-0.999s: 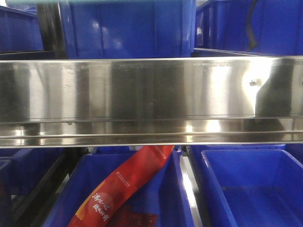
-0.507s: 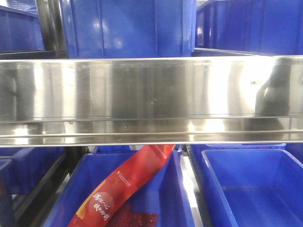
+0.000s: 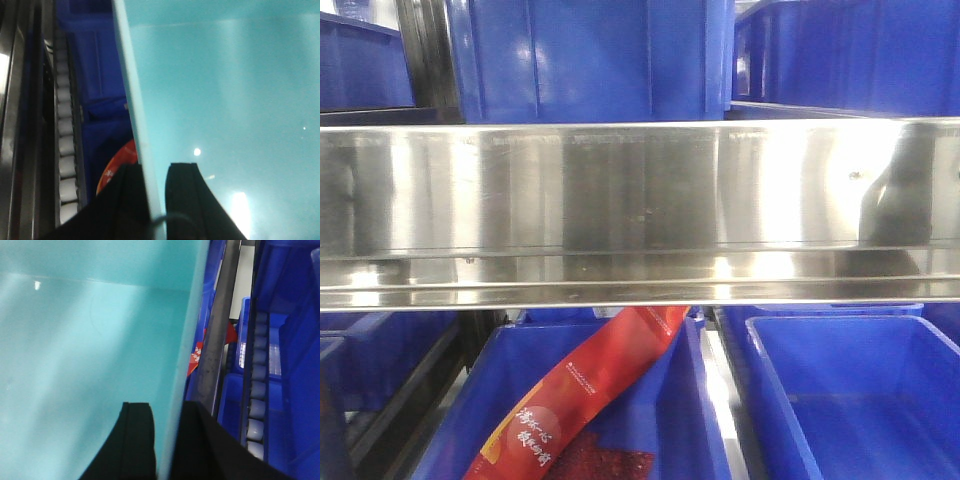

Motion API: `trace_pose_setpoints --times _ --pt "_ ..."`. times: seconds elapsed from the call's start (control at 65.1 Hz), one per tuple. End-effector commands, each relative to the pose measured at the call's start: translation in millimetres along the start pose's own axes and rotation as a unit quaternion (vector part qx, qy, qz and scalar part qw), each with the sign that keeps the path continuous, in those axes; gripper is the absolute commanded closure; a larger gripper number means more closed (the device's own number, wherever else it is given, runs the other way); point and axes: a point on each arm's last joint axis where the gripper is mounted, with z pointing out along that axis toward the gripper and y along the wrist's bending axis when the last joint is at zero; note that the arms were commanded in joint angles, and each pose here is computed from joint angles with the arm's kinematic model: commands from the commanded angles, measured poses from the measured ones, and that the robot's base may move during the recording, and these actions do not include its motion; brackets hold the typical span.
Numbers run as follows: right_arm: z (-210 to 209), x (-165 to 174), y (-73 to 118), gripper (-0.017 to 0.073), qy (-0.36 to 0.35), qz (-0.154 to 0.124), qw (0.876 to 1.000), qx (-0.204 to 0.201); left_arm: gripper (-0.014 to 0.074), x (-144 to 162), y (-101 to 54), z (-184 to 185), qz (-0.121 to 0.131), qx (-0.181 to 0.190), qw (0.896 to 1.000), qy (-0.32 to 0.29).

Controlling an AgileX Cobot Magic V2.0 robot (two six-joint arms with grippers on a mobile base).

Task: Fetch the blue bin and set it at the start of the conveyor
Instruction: 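Lift the light-blue bin off the shelf with both grippers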

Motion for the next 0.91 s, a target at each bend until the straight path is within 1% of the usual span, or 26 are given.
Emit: trace_pose_setpoints --times 0.0,0.369,0.661,0.891 --pt "-9.5 -5.9 -6.6 0.0712 -0.030 -0.019 0.999 0.025 0.0704 -9.3 3.7 -7.0 0.019 -0.017 0.998 -0.051" --pt "-9.5 -6.3 -6.6 0.0712 -0.032 -0.019 0.999 0.025 0.0704 -23.6 1.6 -6.3 0.021 -0.007 0.992 -0.127" --pt "-9.5 -6.4 -6.5 0.0712 -0.032 -0.019 0.999 0.025 0.0704 -34.6 -0.2 -9.9 0.022 0.002 0.981 -0.190" --pt "-9.5 -6.4 -6.5 0.0712 -0.032 -0.019 0.999 0.025 0.0704 -36.8 -0.6 -10.8 0.022 0.004 0.979 -0.203"
